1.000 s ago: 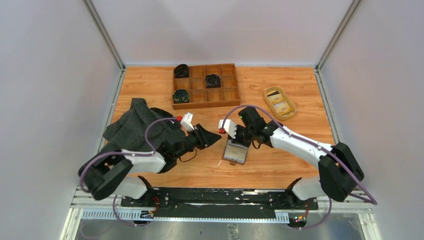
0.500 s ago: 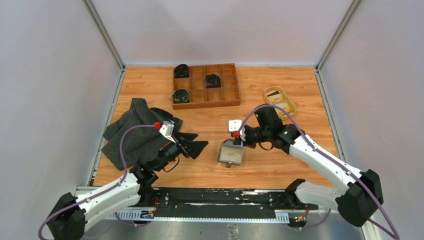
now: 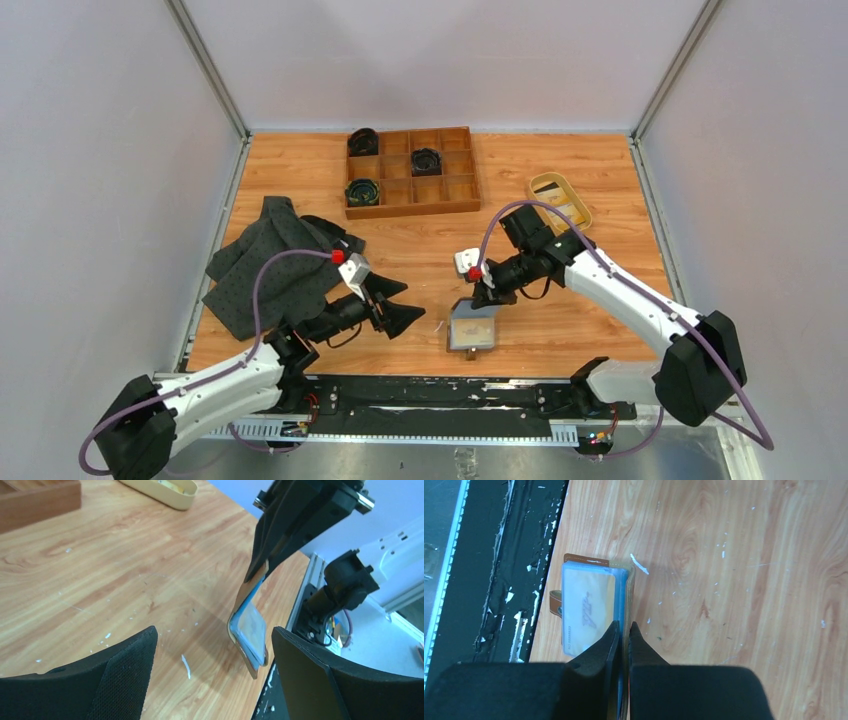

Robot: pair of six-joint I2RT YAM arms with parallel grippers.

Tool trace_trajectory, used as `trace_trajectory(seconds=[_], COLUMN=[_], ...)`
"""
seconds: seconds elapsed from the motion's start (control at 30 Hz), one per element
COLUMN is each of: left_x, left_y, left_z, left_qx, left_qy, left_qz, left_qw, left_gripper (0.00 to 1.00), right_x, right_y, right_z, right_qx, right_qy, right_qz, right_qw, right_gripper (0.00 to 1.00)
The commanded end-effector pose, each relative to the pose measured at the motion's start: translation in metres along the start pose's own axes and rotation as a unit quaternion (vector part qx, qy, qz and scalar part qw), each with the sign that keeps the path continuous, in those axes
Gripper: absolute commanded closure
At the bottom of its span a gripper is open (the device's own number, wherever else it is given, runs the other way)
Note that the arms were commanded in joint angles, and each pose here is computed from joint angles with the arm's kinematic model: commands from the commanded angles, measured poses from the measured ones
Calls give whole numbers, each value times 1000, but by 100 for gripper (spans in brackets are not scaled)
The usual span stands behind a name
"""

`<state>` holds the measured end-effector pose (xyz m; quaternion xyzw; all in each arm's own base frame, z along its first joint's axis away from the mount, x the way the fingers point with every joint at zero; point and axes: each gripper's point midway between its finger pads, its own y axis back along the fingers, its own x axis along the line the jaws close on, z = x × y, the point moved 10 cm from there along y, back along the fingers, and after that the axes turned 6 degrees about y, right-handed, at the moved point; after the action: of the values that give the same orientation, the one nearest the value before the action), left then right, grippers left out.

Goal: Put the credit cards into the card holder
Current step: Open the card holder at the center of the board.

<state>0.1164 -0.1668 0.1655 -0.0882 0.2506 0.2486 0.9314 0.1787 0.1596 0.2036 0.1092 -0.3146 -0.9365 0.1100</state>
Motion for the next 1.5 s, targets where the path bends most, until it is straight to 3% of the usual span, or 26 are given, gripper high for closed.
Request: trace_trajectory(seconds=[0.0,0.23,0.43,0.9,1.47], left_x=[-4,-5,-8,5,3], left_y=[-4,-8,-5,-24,-36], left_z=[-2,-6,-3,-14,-26], left_qx=[21,29,-32,-23,-4], left_qy=[-35,-77,-128,-101,-117], left_qz=[-22,-37,-86,-55,-132], left_qw=[999,996,987,993,984], left_gripper=[12,10,8,0,1], right_x=[0,0,-1,-3,-5], right_y=[5,2,3,5,1], right_z=[2,-3,-5,-13,-18], right_qx=[-16,-15,-19,-20,-12], right_qy=[-2,-8,-20,-33,-46], right_qz=[19,38,44,48,61], right_qw=[1000,999,999,998,997], right_gripper=[98,100,100,100,100])
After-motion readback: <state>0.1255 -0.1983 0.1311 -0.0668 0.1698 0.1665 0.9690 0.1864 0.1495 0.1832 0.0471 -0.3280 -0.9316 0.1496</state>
